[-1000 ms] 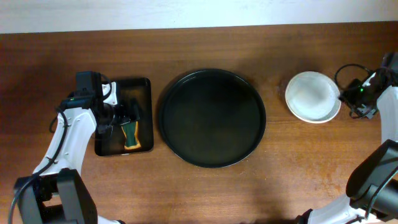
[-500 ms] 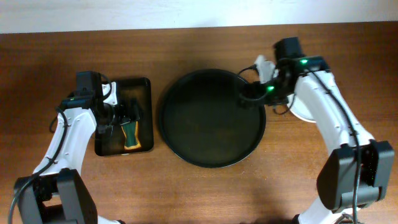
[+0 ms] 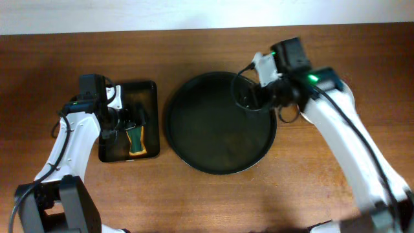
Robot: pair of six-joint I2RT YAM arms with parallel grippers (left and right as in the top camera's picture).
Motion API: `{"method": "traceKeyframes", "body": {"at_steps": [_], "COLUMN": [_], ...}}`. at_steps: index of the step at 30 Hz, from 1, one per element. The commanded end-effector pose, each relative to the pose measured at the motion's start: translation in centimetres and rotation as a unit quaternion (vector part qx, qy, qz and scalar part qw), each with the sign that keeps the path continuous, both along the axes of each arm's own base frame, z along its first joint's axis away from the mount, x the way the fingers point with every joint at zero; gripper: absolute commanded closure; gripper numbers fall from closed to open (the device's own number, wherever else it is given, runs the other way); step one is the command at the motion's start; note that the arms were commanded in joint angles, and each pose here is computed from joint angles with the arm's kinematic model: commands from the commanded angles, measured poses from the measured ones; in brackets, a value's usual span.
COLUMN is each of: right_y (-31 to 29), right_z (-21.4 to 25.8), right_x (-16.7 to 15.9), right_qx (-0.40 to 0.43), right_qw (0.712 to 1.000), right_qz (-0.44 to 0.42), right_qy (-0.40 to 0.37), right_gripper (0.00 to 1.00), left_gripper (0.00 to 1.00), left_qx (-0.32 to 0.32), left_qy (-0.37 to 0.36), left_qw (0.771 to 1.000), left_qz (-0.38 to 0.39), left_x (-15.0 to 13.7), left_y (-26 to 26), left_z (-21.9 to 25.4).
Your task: Clean dirty plates on tray and stack at the side
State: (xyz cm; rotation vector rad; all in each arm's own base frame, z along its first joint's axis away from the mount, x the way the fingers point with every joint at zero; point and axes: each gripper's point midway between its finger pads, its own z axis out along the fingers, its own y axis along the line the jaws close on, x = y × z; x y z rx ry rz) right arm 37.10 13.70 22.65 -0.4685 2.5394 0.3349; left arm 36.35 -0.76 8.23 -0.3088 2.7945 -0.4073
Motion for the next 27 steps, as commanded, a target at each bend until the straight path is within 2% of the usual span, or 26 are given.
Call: {"method": "traceKeyframes", "body": {"at_steps": [1, 4, 6, 10, 13, 15, 17, 20, 22, 27], "right_y": [-4.0, -7.1, -10.2, -14.4, -14.5, -13.7, -12.4, -12.2, -12.4, -12.3], "right_z": [9.4, 16.0, 18.1, 16.8, 13.8, 12.1, 11.4, 10.9, 9.5, 1.3], "right_x": [-1.3, -5.1, -8.3, -14.0, -16.7, -17.3, -17.2, -17.0, -16.3, -13.3], "right_qx": [-0.048, -0.073, -0.068, -0.078, -0.063, -0.036, -0.006, 0.033, 0.048, 0.057], "right_qw": [0.984, 0.956, 0.94, 0.907, 0.872, 0.841, 0.796, 0.741, 0.736, 0.793], "right_qz": [-0.057, -0.06, -0.101, -0.175, -0.183, -0.167, -0.135, -0.137, -0.146, -0.157], "right_qy": [-0.163, -0.279, -0.318, -0.375, -0.45, -0.513, -0.591, -0.657, -0.659, -0.586], "right_gripper": [0.01, 0.01, 0.01, 0.01, 0.01, 0.01, 0.01, 0.01, 0.01, 0.01], "left_gripper": [0.0, 0.01, 0.01, 0.01, 0.01, 0.01, 0.01, 0.01, 0.01, 0.01], "left_qx": [-0.003, -0.003, -0.003, -0.003, -0.003, -0.003, -0.003, -0.003, -0.003, -0.003], "left_qy": [-0.016, -0.016, -0.016, -0.016, -0.016, -0.016, -0.016, -0.016, -0.016, -0.016], "left_qw": [1.0, 1.0, 1.0, 1.0, 1.0, 1.0, 1.0, 1.0, 1.0, 1.0], "left_qz": [-0.003, -0.003, -0.003, -0.003, -0.003, -0.003, -0.003, -0.003, -0.003, -0.003], "left_x": [0.4, 0.4, 0.4, 0.4, 0.4, 0.4, 0.4, 0.4, 0.4, 0.4], "left_y": [0.0, 0.0, 0.0, 0.0, 0.0, 0.0, 0.0, 0.0, 0.0, 0.0], "left_z": [1.0, 1.0, 1.0, 1.0, 1.0, 1.1, 1.0, 1.0, 1.0, 1.0]}}
